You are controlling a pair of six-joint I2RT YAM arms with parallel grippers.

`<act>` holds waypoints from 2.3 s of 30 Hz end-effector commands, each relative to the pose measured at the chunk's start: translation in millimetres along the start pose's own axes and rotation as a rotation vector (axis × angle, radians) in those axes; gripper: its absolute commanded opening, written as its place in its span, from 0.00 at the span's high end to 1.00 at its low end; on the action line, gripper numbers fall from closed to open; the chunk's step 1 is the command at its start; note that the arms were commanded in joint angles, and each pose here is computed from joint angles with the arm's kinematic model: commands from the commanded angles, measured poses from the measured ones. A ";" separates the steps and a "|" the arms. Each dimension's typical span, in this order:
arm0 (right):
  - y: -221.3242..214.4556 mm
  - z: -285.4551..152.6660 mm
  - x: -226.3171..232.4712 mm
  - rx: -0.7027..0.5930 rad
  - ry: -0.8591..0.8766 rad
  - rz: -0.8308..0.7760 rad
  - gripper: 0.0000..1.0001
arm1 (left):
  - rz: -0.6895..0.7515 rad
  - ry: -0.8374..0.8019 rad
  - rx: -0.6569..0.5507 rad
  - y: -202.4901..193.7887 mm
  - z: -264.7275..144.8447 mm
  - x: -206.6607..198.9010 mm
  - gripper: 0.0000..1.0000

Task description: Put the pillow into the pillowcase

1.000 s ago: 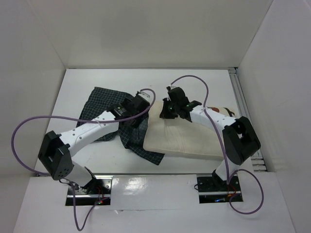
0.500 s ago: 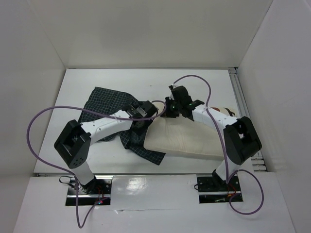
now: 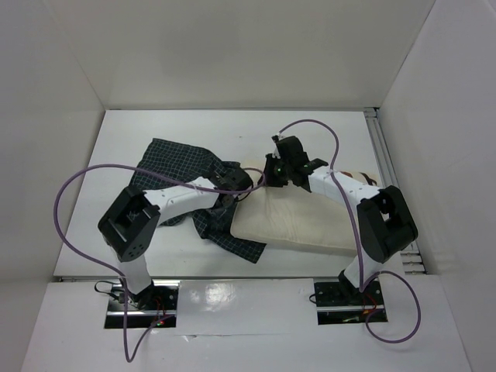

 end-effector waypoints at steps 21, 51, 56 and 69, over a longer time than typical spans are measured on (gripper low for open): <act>30.1 -20.5 15.7 -0.095 0.018 -0.130 1.00 | -0.394 -0.138 -0.088 45.9 -43.1 42.6 1.00; -46.0 -70.1 112.5 0.063 0.179 -0.569 1.00 | -0.773 -0.559 -0.262 70.3 -101.4 70.2 1.00; -23.2 -55.1 124.2 0.036 0.177 -0.592 1.00 | -0.766 -0.617 -0.301 52.7 -115.7 67.1 1.00; 62.6 -27.0 126.6 -0.034 0.135 -0.518 1.00 | -0.659 -0.650 -0.251 24.0 -114.2 54.8 1.00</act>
Point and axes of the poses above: each gripper's point midway between its finger pads, its own z axis out along the fingers, its own x axis along the line the jaws close on, y = z × x, the point moved 2 cm from there along -z, back along the fingers, and after that the axes turned 15 degrees about -z, right-handed, at the moved point
